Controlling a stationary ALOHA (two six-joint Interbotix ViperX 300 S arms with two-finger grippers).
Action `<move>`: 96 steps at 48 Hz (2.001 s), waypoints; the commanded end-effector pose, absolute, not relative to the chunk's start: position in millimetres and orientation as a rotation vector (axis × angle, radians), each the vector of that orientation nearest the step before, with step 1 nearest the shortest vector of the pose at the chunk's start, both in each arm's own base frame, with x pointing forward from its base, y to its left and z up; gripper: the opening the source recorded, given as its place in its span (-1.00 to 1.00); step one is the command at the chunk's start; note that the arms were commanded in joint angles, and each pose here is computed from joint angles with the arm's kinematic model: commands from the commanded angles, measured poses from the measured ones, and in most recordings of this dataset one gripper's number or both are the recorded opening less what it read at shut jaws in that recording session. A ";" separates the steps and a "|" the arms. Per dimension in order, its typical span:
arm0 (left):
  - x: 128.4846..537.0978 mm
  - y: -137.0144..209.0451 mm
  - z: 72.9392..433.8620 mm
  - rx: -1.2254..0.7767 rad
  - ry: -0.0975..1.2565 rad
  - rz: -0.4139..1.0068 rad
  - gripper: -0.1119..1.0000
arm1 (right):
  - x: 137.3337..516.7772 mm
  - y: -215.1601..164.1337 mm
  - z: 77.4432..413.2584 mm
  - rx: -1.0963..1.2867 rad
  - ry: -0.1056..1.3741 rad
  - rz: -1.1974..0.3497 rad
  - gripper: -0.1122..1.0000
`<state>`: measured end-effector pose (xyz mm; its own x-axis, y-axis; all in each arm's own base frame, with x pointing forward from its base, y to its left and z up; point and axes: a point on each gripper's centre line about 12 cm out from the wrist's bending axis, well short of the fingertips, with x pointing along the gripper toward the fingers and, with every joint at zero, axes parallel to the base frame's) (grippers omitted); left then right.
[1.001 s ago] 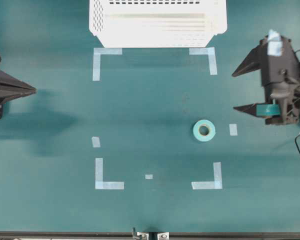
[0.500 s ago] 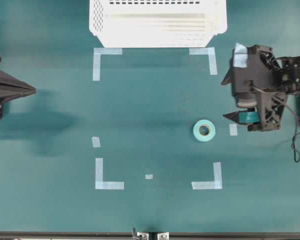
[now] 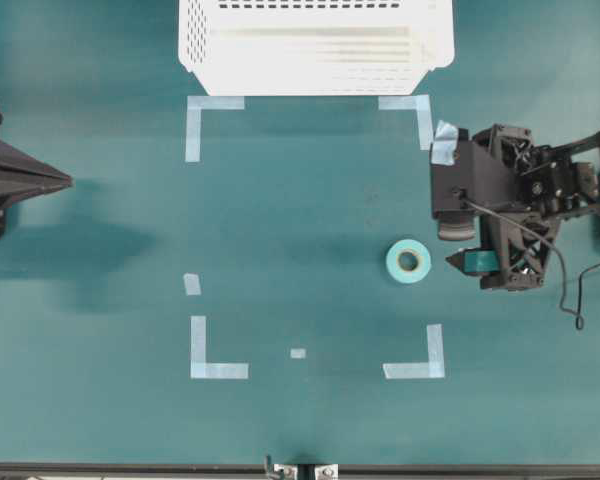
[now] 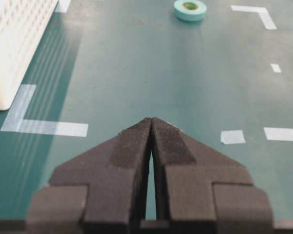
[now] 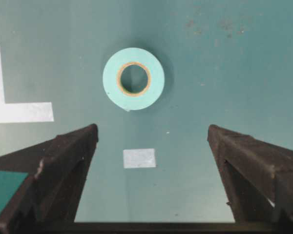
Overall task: Put the tape into the white basket.
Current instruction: 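Move the right gripper over the teal tape roll and lower it, then close the right gripper on the tape roll's rim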
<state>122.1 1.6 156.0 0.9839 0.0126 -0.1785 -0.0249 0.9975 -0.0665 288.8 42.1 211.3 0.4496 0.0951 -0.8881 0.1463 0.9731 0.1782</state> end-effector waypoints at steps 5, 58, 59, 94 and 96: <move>124.4 1.6 165.8 -0.067 0.161 0.018 -0.99 | 297.9 52.3 215.5 0.257 1.073 -0.013 0.97; 124.3 1.6 164.7 -0.067 0.165 0.018 -0.99 | 325.0 60.9 163.2 0.205 1.081 -0.011 1.00; 124.3 1.6 164.7 -0.065 0.165 0.018 -0.99 | 325.3 60.9 162.1 0.205 1.080 -0.011 1.00; 124.3 1.6 164.7 -0.067 0.165 0.018 -0.99 | 330.8 64.6 129.3 0.230 1.094 -0.025 1.00; 124.2 1.6 164.9 -0.067 0.164 0.018 -0.99 | 331.2 65.9 128.1 0.231 1.093 -0.023 1.00</move>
<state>122.2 1.4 156.1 0.9841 0.0112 -0.1770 -0.0233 0.9975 -0.0665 327.5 62.4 123.9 0.4372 0.0857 -0.8953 0.1399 0.9768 0.1619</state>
